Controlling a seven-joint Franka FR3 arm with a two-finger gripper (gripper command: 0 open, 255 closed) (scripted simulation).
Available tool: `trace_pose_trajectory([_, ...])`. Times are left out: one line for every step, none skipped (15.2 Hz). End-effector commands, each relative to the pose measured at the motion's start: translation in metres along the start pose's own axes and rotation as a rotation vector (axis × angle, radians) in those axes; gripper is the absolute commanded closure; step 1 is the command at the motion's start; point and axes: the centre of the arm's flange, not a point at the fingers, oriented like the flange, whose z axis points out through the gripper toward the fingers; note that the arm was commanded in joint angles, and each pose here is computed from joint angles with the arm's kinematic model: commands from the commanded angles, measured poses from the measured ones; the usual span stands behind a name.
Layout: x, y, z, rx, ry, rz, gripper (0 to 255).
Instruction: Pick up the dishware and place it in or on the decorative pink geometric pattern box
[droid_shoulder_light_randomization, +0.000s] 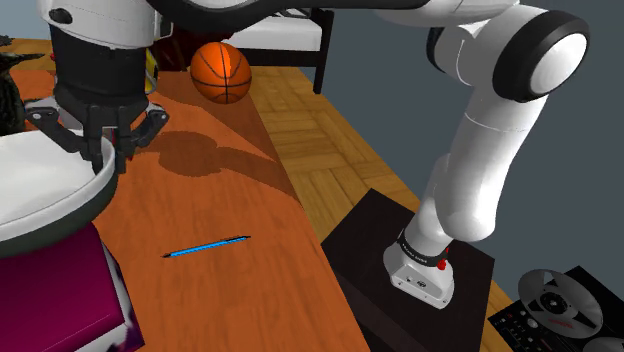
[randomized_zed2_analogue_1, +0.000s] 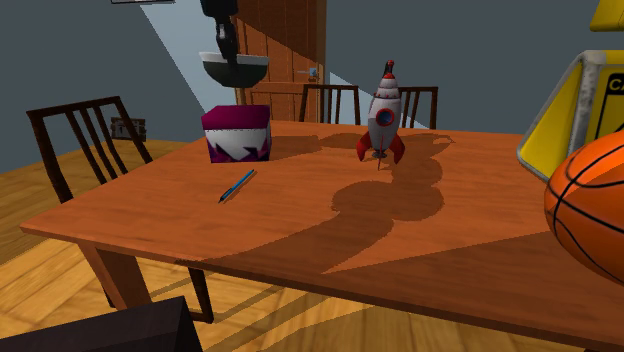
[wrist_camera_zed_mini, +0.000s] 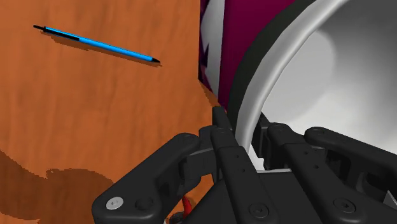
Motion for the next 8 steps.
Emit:
trace_pose_trajectory([-0.009, -0.025, 0.006, 0.001, 0.002, 0.003, 255])
trace_pose_trajectory([-0.013, -0.038, 0.008, 0.001, 0.002, 0.003, 255])
trace_pose_trajectory([-0.017, -0.05, 0.011, 0.001, 0.002, 0.003, 255])
trace_pose_trajectory([-0.021, -0.062, 0.014, 0.001, 0.002, 0.003, 255])
trace_pose_trajectory([-0.025, -0.076, 0.017, 0.001, 0.002, 0.003, 255])
trace_pose_trajectory([-0.026, -0.075, 0.022, 0.001, 0.002, 0.003, 255])
trace_pose_trajectory([-0.026, -0.073, 0.027, 0.001, 0.002, 0.003, 255])
trace_pose_trajectory([-0.027, -0.072, 0.032, 0.001, 0.002, 0.003, 255])
